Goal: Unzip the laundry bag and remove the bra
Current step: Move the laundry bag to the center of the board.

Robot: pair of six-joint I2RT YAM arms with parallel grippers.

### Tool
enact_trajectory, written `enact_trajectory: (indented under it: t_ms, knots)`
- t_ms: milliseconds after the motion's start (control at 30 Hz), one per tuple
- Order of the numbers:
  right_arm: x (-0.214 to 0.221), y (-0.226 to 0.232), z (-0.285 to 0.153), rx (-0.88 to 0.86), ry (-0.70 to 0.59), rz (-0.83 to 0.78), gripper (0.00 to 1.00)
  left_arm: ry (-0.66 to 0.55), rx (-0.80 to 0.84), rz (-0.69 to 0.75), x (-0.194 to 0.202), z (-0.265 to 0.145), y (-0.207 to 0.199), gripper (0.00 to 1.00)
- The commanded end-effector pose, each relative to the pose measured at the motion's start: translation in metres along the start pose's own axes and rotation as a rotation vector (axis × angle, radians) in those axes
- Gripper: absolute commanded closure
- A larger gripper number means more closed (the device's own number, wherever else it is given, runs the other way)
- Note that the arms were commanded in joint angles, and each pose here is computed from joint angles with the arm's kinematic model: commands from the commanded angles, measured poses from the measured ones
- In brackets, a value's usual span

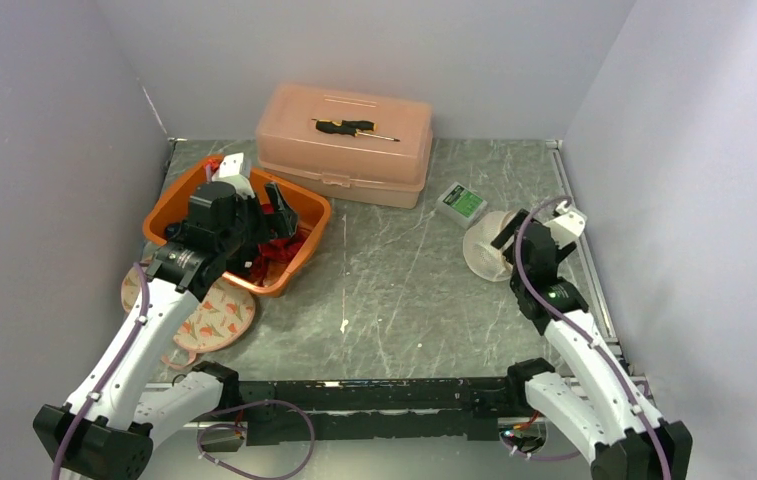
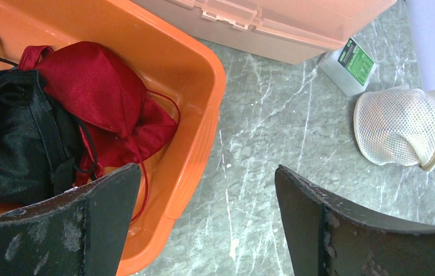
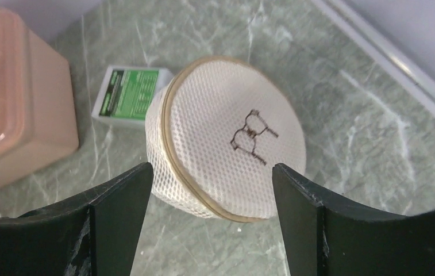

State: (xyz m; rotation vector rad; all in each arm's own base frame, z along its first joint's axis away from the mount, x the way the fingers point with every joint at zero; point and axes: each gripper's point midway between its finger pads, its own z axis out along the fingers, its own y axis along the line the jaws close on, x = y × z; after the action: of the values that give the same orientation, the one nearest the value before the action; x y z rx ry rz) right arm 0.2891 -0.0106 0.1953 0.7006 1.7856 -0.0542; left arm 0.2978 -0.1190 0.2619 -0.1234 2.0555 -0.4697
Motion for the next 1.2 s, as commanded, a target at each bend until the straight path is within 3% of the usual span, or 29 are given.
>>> enact_trajectory:
  t_ms: [0, 167, 433, 667, 833, 967, 1167]
  knots:
    - [0.008, 0.025, 0.011, -0.098, 0.025, -0.002, 0.21, -0.021, 0.055, -0.013, -0.006, -0.004, -0.012, 0.08]
    - [0.023, 0.03, 0.024, -0.092, 0.079, -0.056, 0.24, -0.028, 0.065, -0.013, -0.006, -0.006, -0.013, 0.08]
    - [0.04, 0.025, 0.032, -0.055, 0.137, -0.106, 0.51, -0.006, 0.071, -0.016, -0.003, -0.002, -0.015, 0.08]
    - [0.051, 0.021, 0.036, -0.032, 0.169, -0.139, 0.64, 0.002, 0.073, -0.017, -0.001, -0.001, -0.015, 0.09]
    - [0.036, 0.039, 0.021, -0.086, 0.131, -0.193, 0.99, 0.004, 0.079, -0.018, -0.001, -0.001, -0.016, 0.09]
    - [0.015, 0.073, -0.011, -0.145, 0.059, -0.306, 1.0, 0.004, 0.084, -0.017, -0.001, -0.002, -0.017, 0.09]
    - [0.021, 0.116, -0.051, -0.27, 0.1, -0.479, 1.0, -0.009, 0.071, -0.013, -0.003, -0.003, -0.014, 0.09]
